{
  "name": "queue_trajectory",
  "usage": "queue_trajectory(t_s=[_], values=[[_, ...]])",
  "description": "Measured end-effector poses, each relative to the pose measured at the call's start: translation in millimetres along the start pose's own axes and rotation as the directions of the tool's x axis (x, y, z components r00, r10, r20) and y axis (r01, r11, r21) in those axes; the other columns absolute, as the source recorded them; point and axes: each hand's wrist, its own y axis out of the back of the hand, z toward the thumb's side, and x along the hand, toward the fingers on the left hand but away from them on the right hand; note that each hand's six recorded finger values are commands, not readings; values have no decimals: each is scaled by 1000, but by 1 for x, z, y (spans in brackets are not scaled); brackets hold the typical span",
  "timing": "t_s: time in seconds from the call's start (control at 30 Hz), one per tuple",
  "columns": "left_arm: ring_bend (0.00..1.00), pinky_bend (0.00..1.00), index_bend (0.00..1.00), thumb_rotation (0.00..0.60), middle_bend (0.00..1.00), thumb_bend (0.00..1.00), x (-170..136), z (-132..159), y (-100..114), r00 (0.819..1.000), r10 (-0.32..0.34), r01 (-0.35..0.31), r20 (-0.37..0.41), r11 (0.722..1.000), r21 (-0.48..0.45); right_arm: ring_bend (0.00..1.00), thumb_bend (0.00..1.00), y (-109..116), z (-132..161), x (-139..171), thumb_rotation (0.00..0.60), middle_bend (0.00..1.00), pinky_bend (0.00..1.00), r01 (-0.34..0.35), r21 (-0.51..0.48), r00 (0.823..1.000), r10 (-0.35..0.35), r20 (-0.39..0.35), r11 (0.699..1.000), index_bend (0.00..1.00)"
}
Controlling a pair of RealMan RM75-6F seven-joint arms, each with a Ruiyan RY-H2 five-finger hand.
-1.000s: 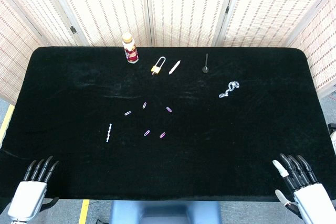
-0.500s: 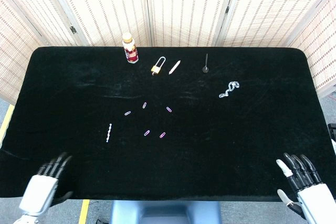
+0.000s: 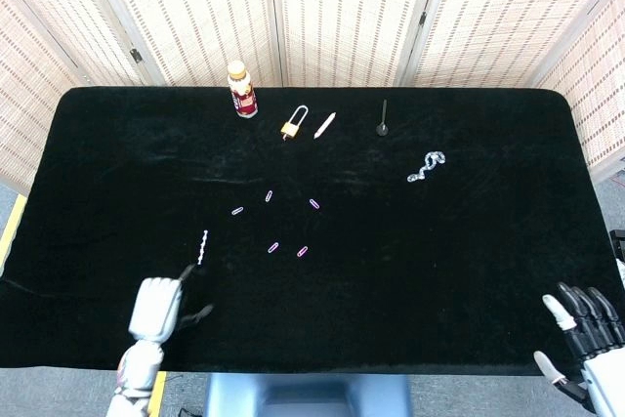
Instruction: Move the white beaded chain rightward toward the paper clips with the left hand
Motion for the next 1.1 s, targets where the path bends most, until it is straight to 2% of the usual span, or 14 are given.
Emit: queue_trajectory(t_s=[0.17, 0.37, 0.7, 1.1], values=[[1000, 1000, 392, 600, 924, 155, 35, 9, -16, 1000, 9, -9, -22, 1000, -15, 0, 291, 2, -7, -3, 600, 0, 0, -2, -12, 1000, 2, 21, 1000, 0], [1000, 1000, 366, 600, 928, 155, 57, 10, -26, 999, 3, -4, -41, 1000, -18, 0, 291, 5, -13, -5, 600, 0, 0, 6, -20, 999, -5, 45, 1000, 0], [1000, 1000, 314, 600, 936, 155, 76, 8, -47, 997, -31, 31, -68, 1000, -5, 0, 291, 8, -15, -2, 600, 0, 0, 25, -22, 998, -24, 64, 999, 0], [1000, 1000, 277, 600, 943, 155, 85, -2, -55, 994, -40, 43, -100, 999, 21, 0, 291, 12, -16, 2, 600, 0, 0, 44, -20, 997, -43, 71, 999, 0]])
